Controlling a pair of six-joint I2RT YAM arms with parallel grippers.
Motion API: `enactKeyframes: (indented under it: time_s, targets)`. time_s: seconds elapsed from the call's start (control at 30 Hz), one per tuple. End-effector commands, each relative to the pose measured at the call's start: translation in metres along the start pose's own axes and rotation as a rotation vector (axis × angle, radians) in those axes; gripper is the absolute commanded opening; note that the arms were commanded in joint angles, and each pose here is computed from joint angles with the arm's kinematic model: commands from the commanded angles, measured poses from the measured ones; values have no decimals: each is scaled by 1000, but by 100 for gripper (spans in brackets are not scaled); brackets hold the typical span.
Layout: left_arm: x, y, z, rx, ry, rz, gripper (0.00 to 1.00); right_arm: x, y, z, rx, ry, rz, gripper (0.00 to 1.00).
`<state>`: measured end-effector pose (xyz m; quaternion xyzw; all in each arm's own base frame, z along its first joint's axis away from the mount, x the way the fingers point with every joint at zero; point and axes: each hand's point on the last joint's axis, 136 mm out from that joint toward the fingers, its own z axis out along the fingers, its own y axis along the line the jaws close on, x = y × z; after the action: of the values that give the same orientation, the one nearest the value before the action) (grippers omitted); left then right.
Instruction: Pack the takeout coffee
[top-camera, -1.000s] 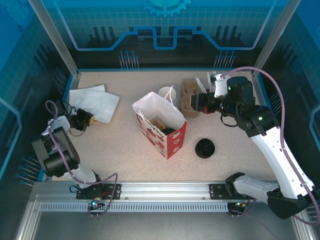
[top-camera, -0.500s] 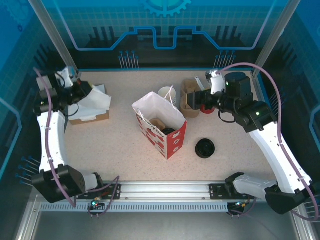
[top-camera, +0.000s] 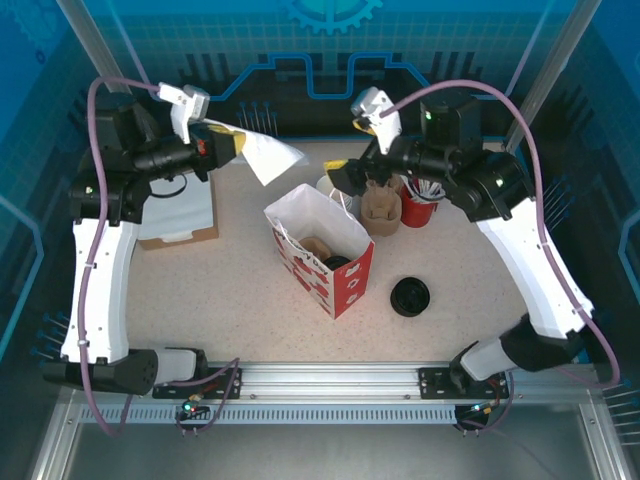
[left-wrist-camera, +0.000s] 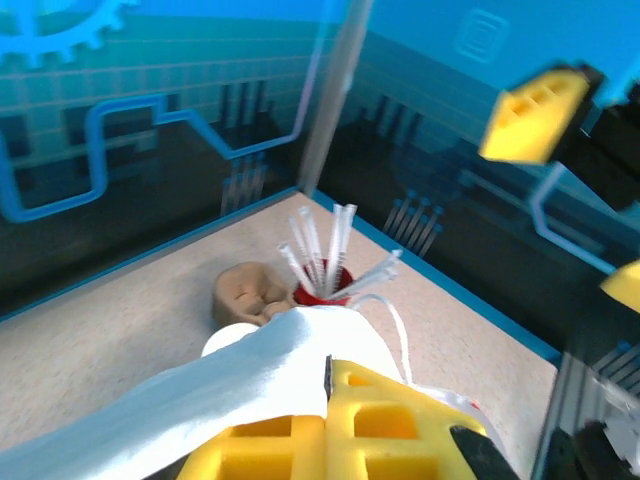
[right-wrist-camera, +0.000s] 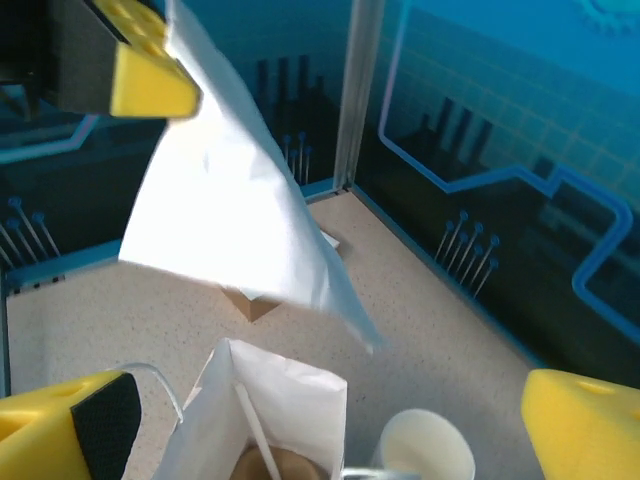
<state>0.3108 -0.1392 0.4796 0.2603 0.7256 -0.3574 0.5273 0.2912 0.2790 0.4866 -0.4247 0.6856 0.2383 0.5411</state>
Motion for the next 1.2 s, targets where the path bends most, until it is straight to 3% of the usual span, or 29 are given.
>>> enactKeyframes:
  time_s: [0.0, 0.27, 0.43, 0.57, 0.67, 0.7, 0.77, 0.83, 0.93, 1.03, 1.17]
  targets:
    - [-4, -33, 6, 150, -3, 155, 1, -3, 22, 13, -109, 33, -148, 100]
    - [-10, -58, 11, 240, -29, 251, 1, -2, 47, 54, -231, 78, -142, 98]
    - [-16, -65, 11, 279, -40, 266, 1, 9, 51, 70, -273, 108, -97, 86]
    - [-18, -70, 10, 312, -40, 269, 1, 13, 53, 79, -295, 122, -63, 67]
    - [-19, -71, 10, 308, -41, 273, 4, 8, 50, 77, -286, 109, -34, 42]
    - [-20, -71, 9, 299, -43, 274, 6, 6, 48, 75, -279, 102, -24, 34]
    - [-23, -71, 6, 276, -49, 278, 20, -2, 44, 66, -256, 80, -11, 17]
    - [-28, -70, 2, 237, -59, 279, 27, -10, 38, 55, -218, 60, 11, 7]
    - [-38, -70, -7, 154, -87, 272, 52, -23, 32, 37, -177, 23, 54, 0]
    - [-44, -72, -23, 67, -123, 264, 69, -35, 28, 17, -144, -19, 116, 0]
    - [-38, -79, -45, -15, -175, 237, 79, -38, 29, -4, -122, -32, 203, 0]
